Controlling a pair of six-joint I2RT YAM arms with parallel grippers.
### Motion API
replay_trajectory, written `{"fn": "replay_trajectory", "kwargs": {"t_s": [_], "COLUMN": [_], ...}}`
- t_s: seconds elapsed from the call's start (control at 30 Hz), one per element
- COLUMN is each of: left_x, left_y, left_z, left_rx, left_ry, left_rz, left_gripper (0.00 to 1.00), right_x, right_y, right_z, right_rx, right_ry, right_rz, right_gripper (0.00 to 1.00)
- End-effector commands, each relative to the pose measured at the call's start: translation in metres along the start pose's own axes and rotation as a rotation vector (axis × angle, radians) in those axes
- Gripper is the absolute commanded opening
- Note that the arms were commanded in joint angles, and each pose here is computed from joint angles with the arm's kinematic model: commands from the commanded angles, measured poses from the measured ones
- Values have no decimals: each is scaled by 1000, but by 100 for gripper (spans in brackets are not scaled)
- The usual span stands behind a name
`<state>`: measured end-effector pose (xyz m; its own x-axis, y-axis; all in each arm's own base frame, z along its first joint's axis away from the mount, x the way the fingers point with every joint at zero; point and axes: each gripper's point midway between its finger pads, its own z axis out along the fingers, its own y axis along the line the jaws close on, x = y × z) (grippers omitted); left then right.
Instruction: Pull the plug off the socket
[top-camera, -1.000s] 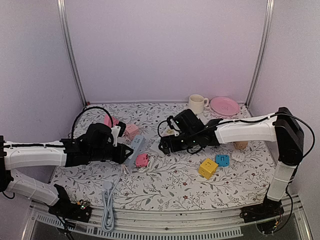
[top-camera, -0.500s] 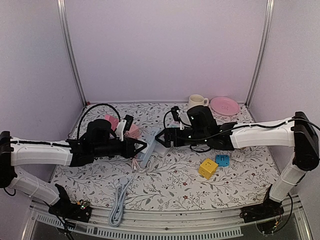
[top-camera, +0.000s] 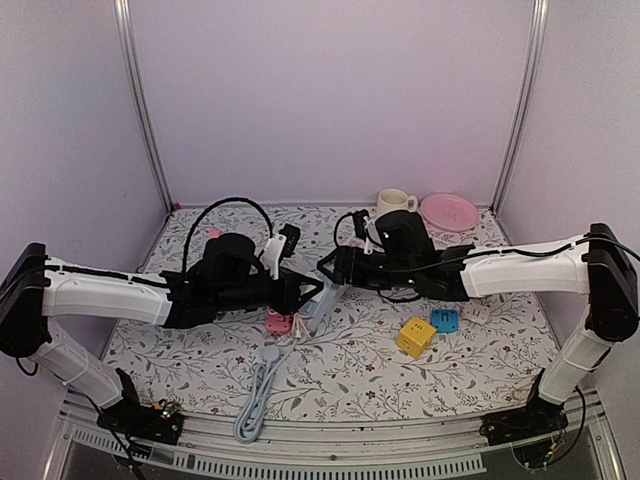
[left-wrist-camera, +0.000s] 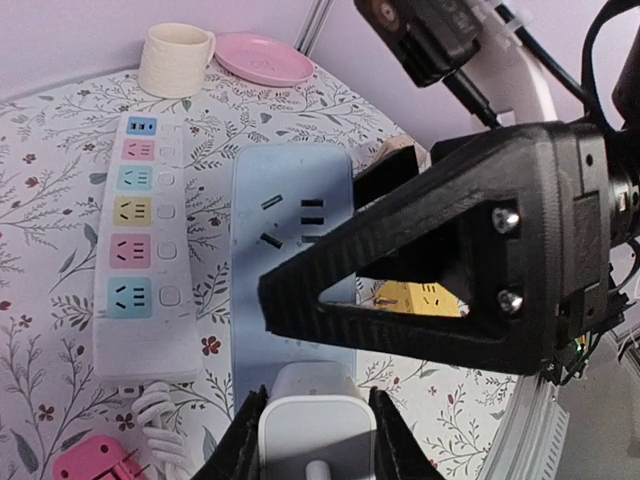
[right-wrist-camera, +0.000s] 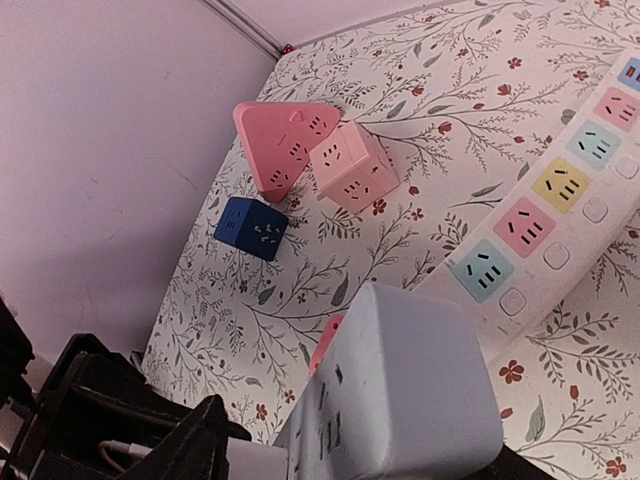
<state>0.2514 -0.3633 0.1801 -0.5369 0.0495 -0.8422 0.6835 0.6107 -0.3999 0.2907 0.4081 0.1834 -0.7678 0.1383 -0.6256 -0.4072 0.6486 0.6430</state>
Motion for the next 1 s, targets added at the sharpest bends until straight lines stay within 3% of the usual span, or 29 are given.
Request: {"fn": "replay_trajectory", "kwargs": {"t_s": [0.0, 0.27, 0.5, 0.97], "left_x": [-32, -31, -32, -55], "left_y": [-18, -29, -39, -62], "left_z": [10, 20, 29, 21], "left_rx": [-1, 33, 78, 164], "left_ry": [-100, -100, -92, -140], "left_rz": [48, 67, 56, 107], "left_gripper": [1, 1, 0, 2], "right_x": [-1, -2, 2, 16], "right_y": [-3, -23, -41, -96], "right_z": [-10, -19, -21, -41], "right_rx": [12, 31, 91, 225], "right_ry": [-21, -35, -49, -41], "right_rz": [69, 134, 128, 165], "right_gripper": [63, 37, 5, 4]}}
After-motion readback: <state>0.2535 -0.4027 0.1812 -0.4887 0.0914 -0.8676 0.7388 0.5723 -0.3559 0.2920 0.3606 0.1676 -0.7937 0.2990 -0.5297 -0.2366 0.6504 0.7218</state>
